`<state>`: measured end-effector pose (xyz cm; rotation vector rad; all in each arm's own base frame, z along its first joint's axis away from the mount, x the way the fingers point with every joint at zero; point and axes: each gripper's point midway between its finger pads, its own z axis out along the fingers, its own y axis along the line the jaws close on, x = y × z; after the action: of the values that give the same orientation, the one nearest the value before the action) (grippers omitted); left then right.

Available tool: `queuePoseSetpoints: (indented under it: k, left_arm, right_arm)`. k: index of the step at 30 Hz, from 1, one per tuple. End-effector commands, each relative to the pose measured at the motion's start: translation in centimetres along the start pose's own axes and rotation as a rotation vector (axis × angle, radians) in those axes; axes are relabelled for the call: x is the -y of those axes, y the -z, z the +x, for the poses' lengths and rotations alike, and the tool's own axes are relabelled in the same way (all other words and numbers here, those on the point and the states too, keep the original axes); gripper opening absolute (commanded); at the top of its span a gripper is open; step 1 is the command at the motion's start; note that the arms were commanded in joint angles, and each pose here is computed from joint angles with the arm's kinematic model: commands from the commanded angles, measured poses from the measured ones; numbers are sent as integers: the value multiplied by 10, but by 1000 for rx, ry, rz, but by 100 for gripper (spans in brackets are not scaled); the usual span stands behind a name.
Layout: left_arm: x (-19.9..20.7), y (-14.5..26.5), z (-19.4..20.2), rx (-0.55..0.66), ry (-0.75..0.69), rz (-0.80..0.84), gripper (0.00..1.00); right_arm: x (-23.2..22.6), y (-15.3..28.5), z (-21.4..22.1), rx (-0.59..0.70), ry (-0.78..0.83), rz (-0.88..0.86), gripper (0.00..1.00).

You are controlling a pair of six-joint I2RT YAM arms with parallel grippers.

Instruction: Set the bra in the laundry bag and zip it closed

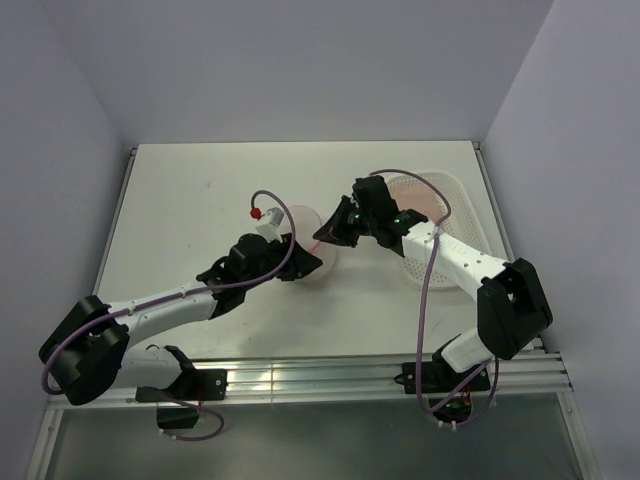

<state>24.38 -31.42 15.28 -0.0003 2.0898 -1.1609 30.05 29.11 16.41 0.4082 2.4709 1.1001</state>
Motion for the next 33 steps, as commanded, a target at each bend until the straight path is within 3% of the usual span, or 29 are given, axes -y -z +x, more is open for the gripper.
queuePoseSetpoints:
  k: [1, 16, 21, 24, 33]
  left_arm:
    - [2, -3, -15, 72, 6, 16, 37]
    - [3, 0, -22, 98, 6, 19, 26]
    - [0, 2, -23, 98, 10, 12, 14]
    - [-2, 3, -22, 92, 9, 3, 1]
    - [-11, 23, -12, 64, -3, -36, 0]
  right_arm:
    - [-18, 2, -5, 11, 36, -32, 0]
    - [-19, -1, -2, 4, 41, -17, 0]
    - [-19, -2, -1, 4, 43, -12, 0]
    - [-17, -4, -2, 5, 48, -1, 0]
    - [-10, -8, -17, 24, 69, 38, 0]
